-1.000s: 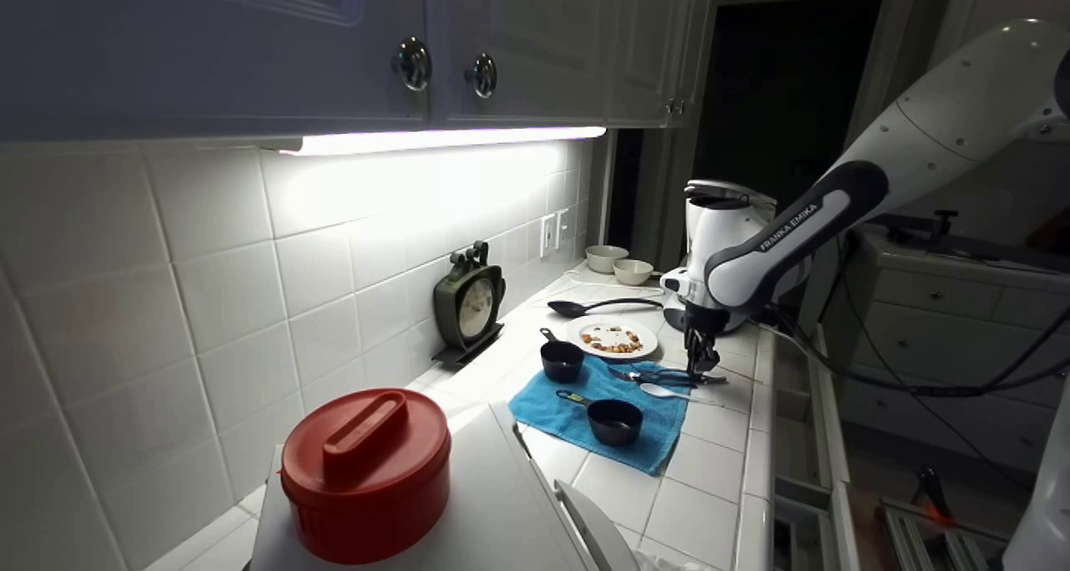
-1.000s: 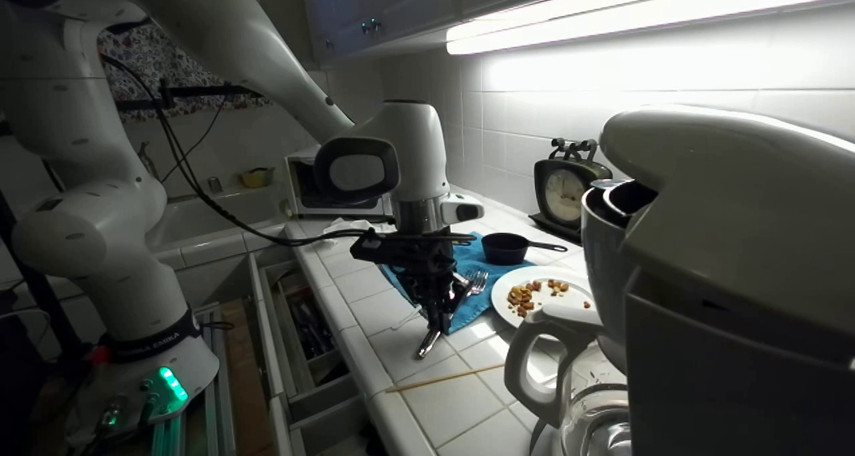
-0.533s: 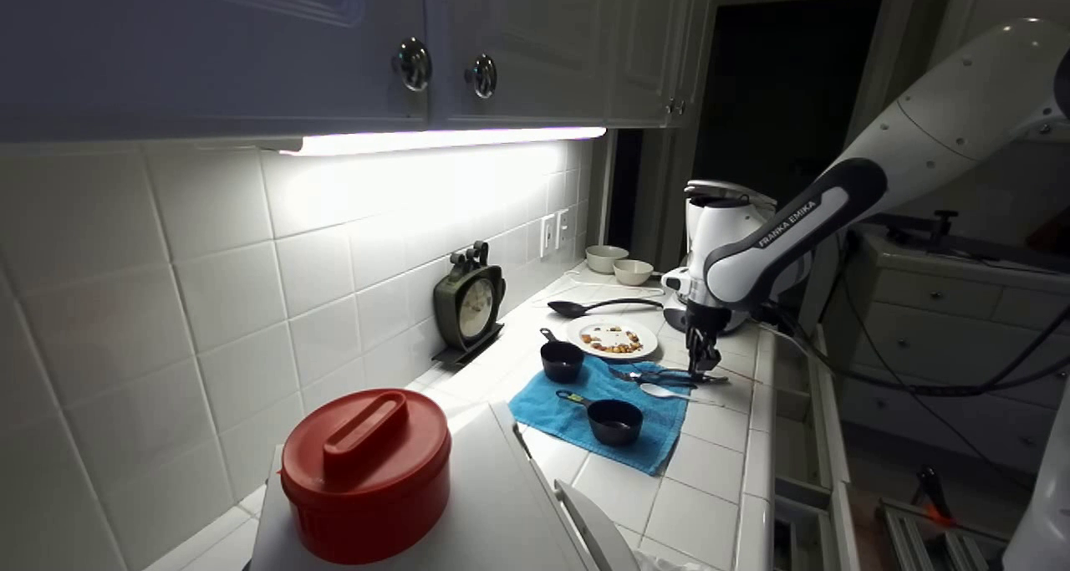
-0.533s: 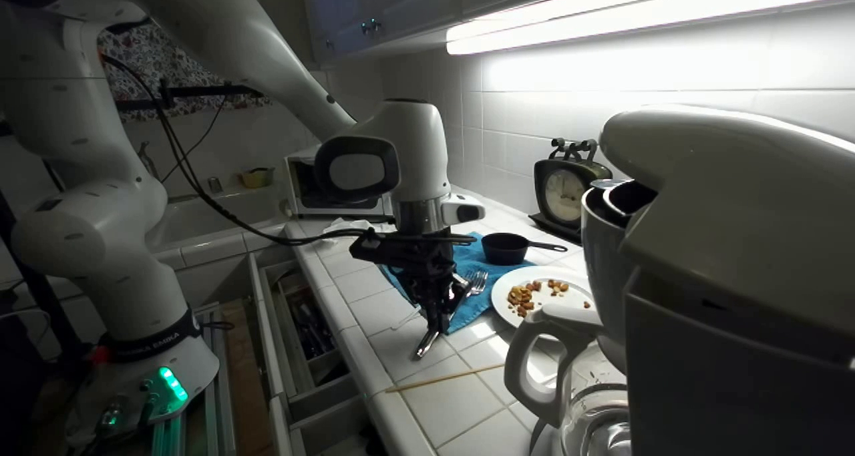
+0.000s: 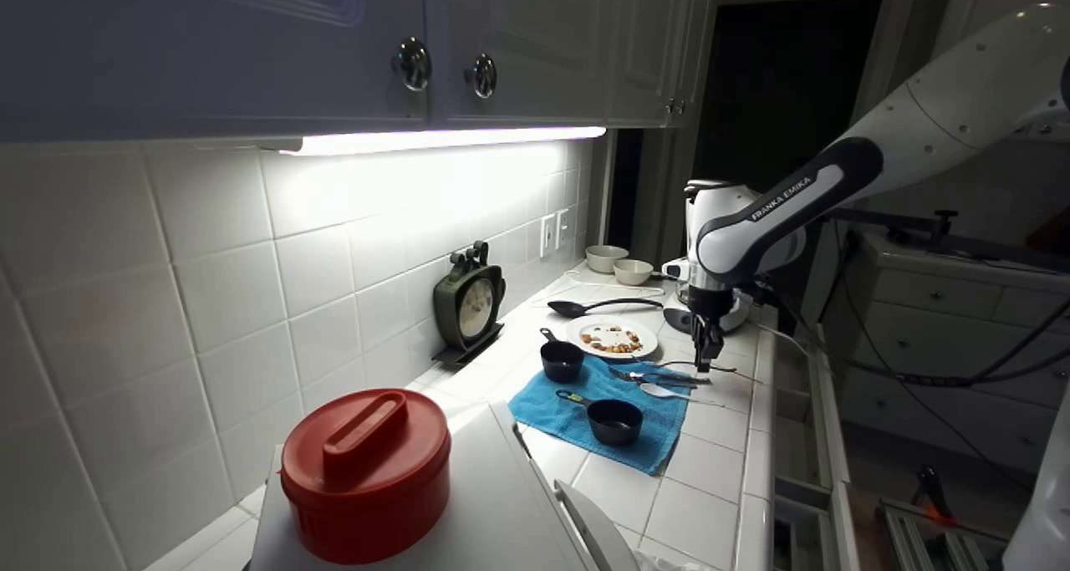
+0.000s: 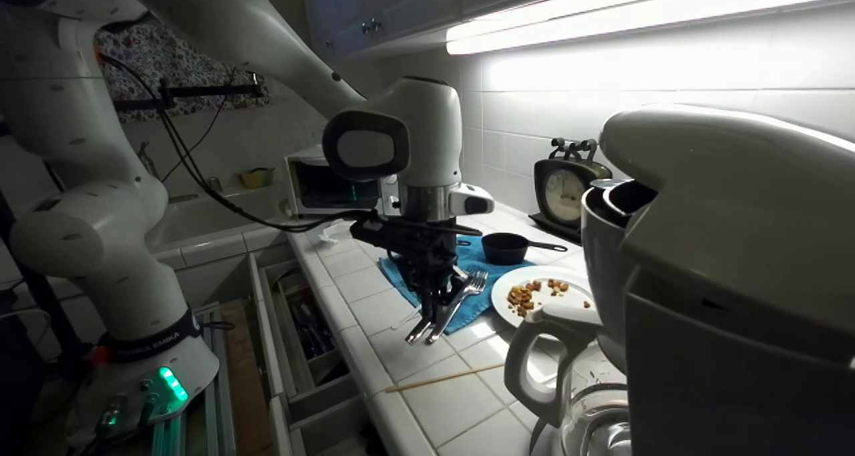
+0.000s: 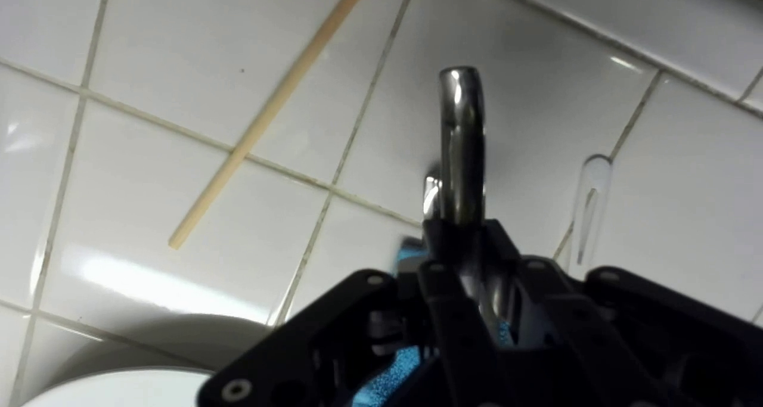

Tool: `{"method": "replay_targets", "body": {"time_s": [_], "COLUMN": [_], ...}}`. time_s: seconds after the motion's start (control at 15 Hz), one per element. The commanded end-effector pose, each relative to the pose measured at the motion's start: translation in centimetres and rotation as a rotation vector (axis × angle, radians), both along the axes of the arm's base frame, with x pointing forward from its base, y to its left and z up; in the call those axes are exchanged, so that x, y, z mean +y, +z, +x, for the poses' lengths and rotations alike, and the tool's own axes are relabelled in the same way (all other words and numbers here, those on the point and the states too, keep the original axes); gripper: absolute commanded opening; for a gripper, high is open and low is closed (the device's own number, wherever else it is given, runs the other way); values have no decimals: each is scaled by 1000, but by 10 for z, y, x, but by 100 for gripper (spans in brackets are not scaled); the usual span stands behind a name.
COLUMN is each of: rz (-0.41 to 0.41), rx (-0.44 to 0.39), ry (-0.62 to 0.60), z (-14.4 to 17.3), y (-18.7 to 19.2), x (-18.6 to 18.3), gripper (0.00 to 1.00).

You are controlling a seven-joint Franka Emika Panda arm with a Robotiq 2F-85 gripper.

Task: Use on of the forks to stir the contents on the white plate

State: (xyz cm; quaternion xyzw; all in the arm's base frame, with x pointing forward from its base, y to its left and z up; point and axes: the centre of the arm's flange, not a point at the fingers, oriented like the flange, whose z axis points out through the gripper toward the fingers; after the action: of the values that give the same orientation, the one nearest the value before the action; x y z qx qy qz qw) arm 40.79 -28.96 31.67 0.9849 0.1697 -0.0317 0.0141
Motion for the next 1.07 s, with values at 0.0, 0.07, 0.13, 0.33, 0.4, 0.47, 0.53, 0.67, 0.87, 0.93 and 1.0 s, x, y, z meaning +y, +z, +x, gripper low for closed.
{"method": "replay_targets", "body": {"time_s": [0.0,0.07,0.13,0.33,0.4,0.47,0.53,0.67,0.87,0.93,1.0], "rz": [36,42,50,34,32,27,24,19,10,-3,-6], "rx": [69,87,99,135,142,147,160,186,208,210,209], "ry": [-71,-99,-123,-214,-235,-252,-271,-312,-357,-361,-363], "z": [21,28,33,48,53,57,61,70,80,83,84], "y": [-9,-10,-11,-14,-14,-15,-17,-19,-21,-21,-21], "x": [-1,1,2,5,6,8,9,13,22,24,26], "gripper": [8,8,8,8,8,8,8,8,9,18,39]}}
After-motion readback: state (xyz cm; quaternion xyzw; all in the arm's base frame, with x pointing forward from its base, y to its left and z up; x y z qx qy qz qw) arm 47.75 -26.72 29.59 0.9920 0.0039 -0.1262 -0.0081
